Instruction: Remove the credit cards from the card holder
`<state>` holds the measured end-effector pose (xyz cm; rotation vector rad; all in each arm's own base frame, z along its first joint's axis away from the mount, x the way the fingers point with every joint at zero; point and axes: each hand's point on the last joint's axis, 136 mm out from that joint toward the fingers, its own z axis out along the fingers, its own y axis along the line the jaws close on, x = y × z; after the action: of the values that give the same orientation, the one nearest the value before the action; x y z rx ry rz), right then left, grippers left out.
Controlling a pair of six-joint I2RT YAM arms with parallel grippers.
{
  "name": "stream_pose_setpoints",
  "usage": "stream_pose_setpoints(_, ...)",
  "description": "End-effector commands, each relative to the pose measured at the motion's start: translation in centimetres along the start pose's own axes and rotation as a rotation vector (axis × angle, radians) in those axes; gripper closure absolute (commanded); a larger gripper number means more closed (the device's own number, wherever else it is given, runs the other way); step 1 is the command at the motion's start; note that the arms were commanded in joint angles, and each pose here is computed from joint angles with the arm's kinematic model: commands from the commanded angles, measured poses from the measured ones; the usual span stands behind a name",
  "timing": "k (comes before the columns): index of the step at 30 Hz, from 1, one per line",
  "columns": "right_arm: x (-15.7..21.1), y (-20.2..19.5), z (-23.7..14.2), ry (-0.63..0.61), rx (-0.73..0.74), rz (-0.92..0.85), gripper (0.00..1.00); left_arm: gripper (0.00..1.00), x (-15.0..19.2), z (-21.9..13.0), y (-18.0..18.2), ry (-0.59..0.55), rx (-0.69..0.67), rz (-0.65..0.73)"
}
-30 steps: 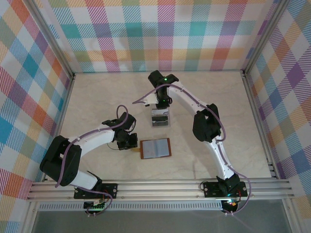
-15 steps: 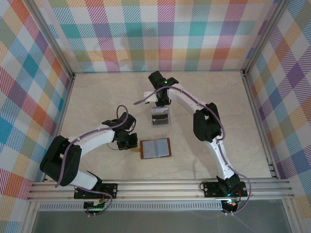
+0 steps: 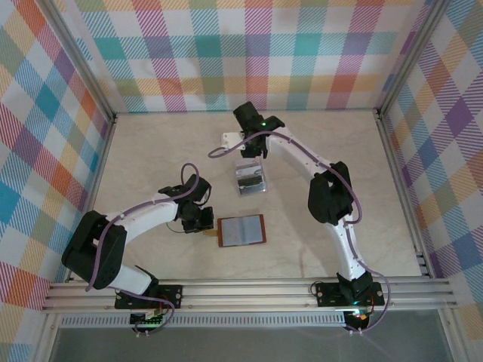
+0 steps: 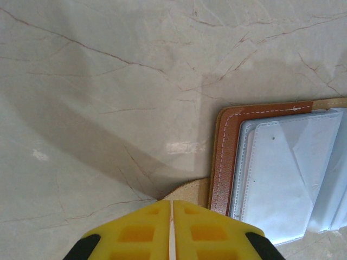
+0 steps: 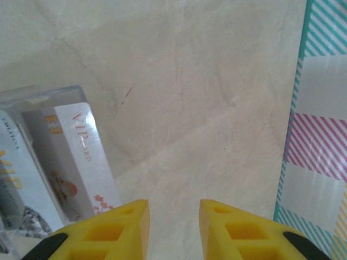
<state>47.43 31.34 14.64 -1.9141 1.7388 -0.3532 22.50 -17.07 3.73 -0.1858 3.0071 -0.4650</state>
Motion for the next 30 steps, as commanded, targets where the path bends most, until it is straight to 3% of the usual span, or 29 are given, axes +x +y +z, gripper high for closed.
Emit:
stream_pose_setpoints(1,-0.5,-0.3,0.6,-0.04,0.008,0.027,0.68,0.9,0.1,-0.2,0.1,0.006,0.013,0.003)
stream_pose_setpoints(12,-0.7,2.0,3.8,-0.053,-0.065,0.046,0.65,0.89,0.4,-0.1,0.3,0.012,0.012,-0.006)
stream_pose_setpoints(30,-0.8,3.6,1.2,-0.089,-0.131,0.066,0.65,0.88,0.3,-0.1,-0.2,0.019,0.033,-0.001)
